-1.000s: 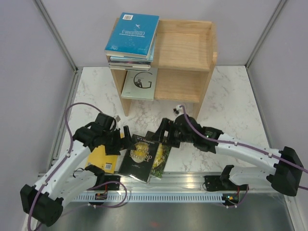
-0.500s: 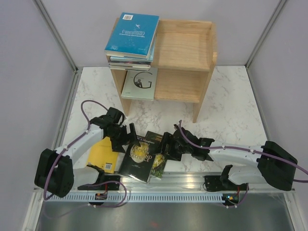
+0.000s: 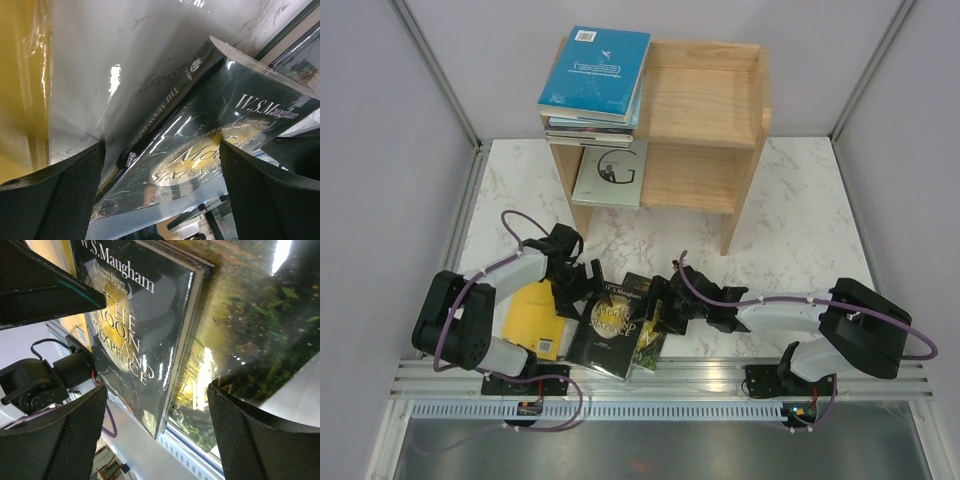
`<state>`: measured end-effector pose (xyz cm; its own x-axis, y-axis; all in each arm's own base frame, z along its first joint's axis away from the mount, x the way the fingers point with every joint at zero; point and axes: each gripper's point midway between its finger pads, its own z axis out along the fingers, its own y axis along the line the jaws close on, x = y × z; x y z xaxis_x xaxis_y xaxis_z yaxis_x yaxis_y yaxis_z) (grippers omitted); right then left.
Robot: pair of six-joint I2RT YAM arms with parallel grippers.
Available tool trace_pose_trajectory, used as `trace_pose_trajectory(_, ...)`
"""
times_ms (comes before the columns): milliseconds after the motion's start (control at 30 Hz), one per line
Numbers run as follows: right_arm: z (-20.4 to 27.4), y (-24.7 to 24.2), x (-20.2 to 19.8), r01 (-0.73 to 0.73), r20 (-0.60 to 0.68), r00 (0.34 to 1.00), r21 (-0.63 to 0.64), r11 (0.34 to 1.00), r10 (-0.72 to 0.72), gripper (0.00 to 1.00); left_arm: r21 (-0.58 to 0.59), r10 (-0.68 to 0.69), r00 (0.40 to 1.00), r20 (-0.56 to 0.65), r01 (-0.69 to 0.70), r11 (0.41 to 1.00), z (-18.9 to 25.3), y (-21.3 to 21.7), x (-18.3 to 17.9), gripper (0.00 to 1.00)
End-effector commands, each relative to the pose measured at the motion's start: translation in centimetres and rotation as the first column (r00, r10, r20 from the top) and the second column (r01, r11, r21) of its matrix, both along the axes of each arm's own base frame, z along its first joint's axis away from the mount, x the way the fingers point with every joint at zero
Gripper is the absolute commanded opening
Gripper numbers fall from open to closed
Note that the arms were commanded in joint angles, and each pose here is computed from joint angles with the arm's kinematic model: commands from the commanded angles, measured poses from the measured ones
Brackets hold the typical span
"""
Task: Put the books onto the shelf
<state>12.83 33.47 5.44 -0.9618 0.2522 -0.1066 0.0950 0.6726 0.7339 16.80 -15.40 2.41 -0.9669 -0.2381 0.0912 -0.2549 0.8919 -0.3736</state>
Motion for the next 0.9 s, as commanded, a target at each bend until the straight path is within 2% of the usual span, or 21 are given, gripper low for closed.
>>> trace_pose_trajectory(0, -0.3, 0.8, 0.2, -0.003, -0.001, 1.0, 0.025, 1.0, 0.003, 0.85, 0.036, -0.012, 0.999, 0.053, 0.01, 0.999, -1.2, 0.6, 1.0, 0.96)
trace_pose_trajectory(133, -1.0, 0.8, 0.2, -0.002, -0.01, 1.0, 0.014, 1.0, 0.002, 0.83, -0.029, -0.012, 0.994, 0.112, 0.016, 0.999, -0.1, -0.2, 1.6, 0.92)
trace_pose_trajectory(233, -1.6, 0.6, 0.3, 0.009, -0.018, 1.0, -0.002, 1.0, -0.009, 0.81, -0.111, -0.016, 0.992, 0.124, 0.03, 0.993, 0.8, -1.3, 1.1, 0.75)
trace_pose_trajectory(267, -1.8, 0.5, 0.4, 0.012, -0.019, 1.0, -0.006, 1.0, -0.012, 0.79, -0.128, -0.013, 0.992, 0.124, 0.029, 0.991, 1.0, -1.4, 0.9, 0.73)
trace_pose_trajectory(367, -2.6, 0.2, 0.6, 0.02, -0.03, 0.999, -0.019, 1.0, -0.021, 0.66, -0.23, -0.017, 0.991, 0.13, 0.047, 0.972, 2.0, -2.6, 0.1, 0.67)
trace_pose_trajectory(400, -2.6, 0.3, 0.7, 0.019, -0.034, 0.999, -0.012, 1.0, -0.019, 0.58, -0.255, -0.012, 0.992, 0.122, 0.043, 0.966, 2.1, -2.9, -0.4, 0.66)
trace_pose_trajectory(500, -3.1, 0.2, 1.0, 0.026, -0.048, 0.998, -0.016, 1.0, -0.027, 0.44, -0.345, -0.008, 0.988, 0.152, 0.061, 0.937, 3.3, -3.9, -0.8, 0.61)
trace_pose_trajectory(533, -3.2, 0.3, 1.1, 0.027, -0.05, 0.998, -0.016, 0.999, -0.028, 0.43, -0.38, -0.006, 0.979, 0.205, 0.085, 0.921, 4.4, -4.3, -0.4, 0.59)
trace_pose_trajectory(667, -3.5, 0.4, 1.1, 0.021, -0.059, 0.998, -0.02, 1.0, -0.022, 0.36, -0.48, -0.005, 0.965, 0.263, 0.136, 0.866, 7.0, -5.4, -0.8, 0.57)
trace_pose_trajectory(733, -3.9, 0.3, 0.9, 0.019, -0.07, 0.997, -0.026, 0.999, -0.02, 0.35, -0.503, -0.008, 0.958, 0.285, 0.157, 0.85, 7.8, -5.6, -0.8, 0.57)
trace_pose_trajectory(767, -3.9, 0.3, 0.9, 0.019, -0.072, 0.997, -0.023, 1.0, -0.02, 0.35, -0.533, -0.008, 0.945, 0.326, 0.191, 0.824, 8.9, -6.0, -0.7, 0.57)
trace_pose_trajectory(867, -4.2, 0.5, 0.7, 0.015, -0.084, 0.996, -0.014, 1.0, -0.016, 0.32, -0.585, -0.009, 0.939, 0.343, 0.221, 0.78, 10.1, -6.5, -1.3, 0.57)
